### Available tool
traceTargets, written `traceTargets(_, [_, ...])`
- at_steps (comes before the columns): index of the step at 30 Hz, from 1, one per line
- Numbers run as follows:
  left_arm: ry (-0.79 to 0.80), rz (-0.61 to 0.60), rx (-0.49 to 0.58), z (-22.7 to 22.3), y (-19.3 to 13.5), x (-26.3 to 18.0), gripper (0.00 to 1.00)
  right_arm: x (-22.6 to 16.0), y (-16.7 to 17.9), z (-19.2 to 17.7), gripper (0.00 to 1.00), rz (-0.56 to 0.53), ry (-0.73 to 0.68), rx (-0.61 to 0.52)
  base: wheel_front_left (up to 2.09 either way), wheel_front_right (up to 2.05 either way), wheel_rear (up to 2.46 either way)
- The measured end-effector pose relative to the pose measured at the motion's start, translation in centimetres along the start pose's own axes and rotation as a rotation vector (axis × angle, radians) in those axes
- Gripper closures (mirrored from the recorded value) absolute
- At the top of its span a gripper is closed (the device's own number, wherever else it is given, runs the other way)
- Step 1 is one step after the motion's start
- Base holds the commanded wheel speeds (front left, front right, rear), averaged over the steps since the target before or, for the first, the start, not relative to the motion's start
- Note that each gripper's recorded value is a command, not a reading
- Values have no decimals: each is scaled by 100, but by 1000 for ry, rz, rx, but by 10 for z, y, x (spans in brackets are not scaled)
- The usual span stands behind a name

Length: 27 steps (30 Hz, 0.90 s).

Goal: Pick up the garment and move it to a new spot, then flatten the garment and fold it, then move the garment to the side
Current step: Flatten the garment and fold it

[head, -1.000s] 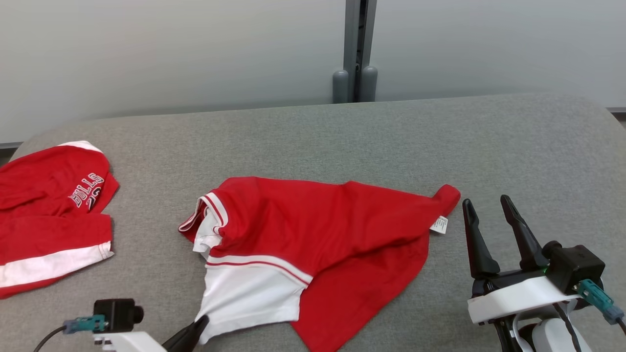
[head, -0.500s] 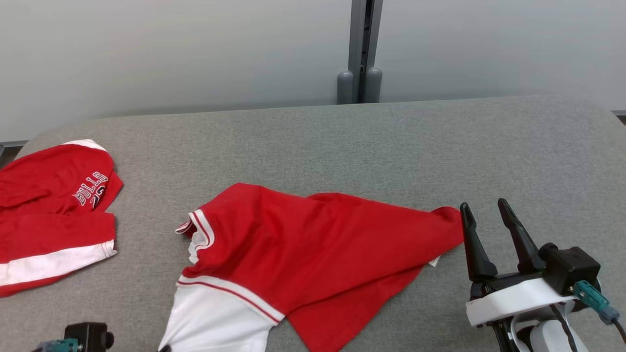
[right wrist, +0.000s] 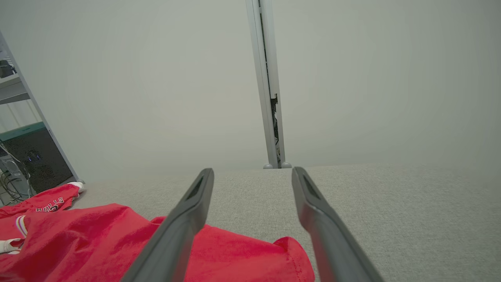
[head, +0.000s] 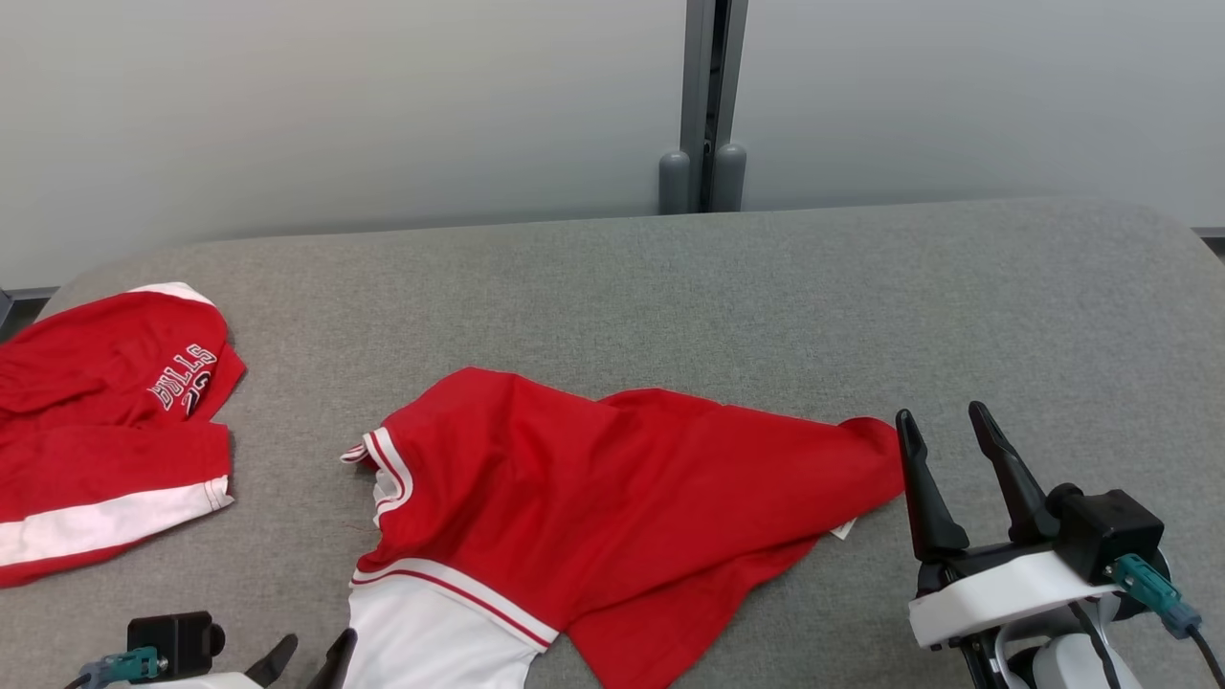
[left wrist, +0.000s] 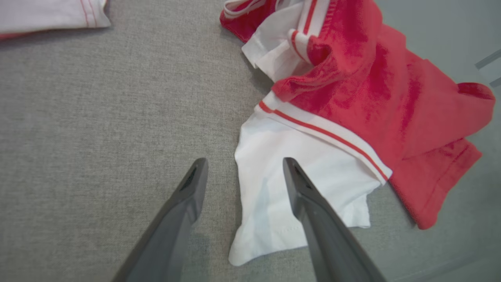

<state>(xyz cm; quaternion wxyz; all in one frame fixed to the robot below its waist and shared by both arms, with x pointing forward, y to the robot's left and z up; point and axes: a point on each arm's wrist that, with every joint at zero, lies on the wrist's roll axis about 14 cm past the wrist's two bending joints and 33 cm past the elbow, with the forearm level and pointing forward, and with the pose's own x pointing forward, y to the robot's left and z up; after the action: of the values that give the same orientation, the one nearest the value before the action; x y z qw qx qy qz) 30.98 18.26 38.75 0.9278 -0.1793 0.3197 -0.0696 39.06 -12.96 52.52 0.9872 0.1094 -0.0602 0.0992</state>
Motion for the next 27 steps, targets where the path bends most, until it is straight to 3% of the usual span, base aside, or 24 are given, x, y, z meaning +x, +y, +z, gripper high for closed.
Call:
traceTargets(5, [-127,-21,54,29,-11,-7,0,-1,4,4,0,11,-10,-3,0,0,0])
traceTargets(12, [-439,-30,133,90,-29,-21,0,-3,1,8,0,0,-21,-11,0,0,0])
traceTargets(17, [-580,-21,159,105,-35,-29,0,-11,-8,2,0,-30,-2,-13,0,0,0])
traceTargets(27, [-699,3,197,118,-43,-37,0,-18,-11,-22,0,-42,77,-5,0,0,0])
